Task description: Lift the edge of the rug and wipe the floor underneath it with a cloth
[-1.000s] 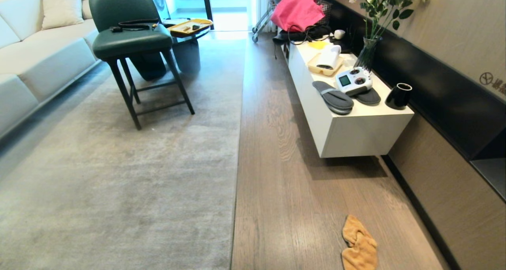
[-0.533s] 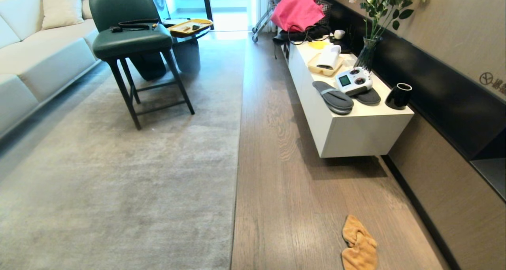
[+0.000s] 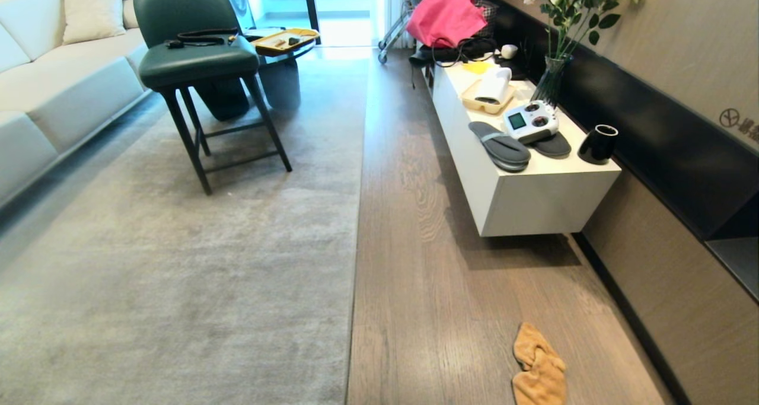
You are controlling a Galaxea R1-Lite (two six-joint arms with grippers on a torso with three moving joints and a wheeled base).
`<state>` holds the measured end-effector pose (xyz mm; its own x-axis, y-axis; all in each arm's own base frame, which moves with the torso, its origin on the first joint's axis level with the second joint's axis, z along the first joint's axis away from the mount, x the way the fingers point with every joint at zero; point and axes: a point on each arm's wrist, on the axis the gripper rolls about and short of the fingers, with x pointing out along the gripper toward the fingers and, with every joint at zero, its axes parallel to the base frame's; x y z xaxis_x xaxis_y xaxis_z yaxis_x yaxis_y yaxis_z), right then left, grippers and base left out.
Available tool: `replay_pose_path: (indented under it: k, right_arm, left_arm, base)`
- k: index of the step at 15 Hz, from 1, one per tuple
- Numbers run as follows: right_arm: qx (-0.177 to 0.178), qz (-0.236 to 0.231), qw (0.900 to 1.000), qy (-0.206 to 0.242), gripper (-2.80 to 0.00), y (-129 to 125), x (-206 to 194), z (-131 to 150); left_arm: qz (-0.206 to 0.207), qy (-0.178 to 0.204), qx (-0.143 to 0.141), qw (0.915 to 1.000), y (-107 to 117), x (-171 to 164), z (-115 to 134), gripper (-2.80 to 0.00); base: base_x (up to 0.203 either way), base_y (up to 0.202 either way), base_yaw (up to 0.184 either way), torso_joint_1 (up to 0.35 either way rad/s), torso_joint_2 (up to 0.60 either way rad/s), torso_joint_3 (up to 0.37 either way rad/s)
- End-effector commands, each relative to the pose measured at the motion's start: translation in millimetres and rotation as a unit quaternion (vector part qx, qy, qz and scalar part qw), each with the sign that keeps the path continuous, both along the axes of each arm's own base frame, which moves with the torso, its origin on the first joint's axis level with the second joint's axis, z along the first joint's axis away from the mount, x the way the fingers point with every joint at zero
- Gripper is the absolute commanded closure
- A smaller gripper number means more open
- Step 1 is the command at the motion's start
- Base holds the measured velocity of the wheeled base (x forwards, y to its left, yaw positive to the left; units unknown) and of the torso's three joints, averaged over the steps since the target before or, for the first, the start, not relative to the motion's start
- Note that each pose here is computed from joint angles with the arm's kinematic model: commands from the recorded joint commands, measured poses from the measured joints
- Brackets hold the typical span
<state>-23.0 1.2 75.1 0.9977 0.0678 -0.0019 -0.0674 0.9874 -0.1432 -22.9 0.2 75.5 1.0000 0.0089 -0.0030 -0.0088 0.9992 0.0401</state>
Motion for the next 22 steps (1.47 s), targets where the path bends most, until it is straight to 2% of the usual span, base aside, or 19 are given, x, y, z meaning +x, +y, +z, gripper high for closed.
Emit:
replay_pose_path:
  k: [1,8,22]
  right_arm:
    - [0.000,0.001,1.000,0.001,0.00,0.0,0.1,0.1]
    - [-0.001,0.000,1.000,0.001,0.00,0.0,0.1,0.1]
    - [0.001,0.001,1.000,0.001,0.00,0.0,0.1,0.1]
  left_arm:
    - [0.000,0.000,0.000,1.0000,0.0,0.0,0.0,0.00]
    - [0.000,0.000,0.000,1.0000,0.0,0.0,0.0,0.00]
    - [0.000,0.000,0.000,1.0000,0.0,0.0,0.0,0.00]
  base:
    - [0.000,0.000,0.000,0.000,0.00,0.000]
    - [0.000,0.000,0.000,-0.003,-0.02,-0.020]
    - [0.000,0.000,0.000,0.012,-0.41,-0.396]
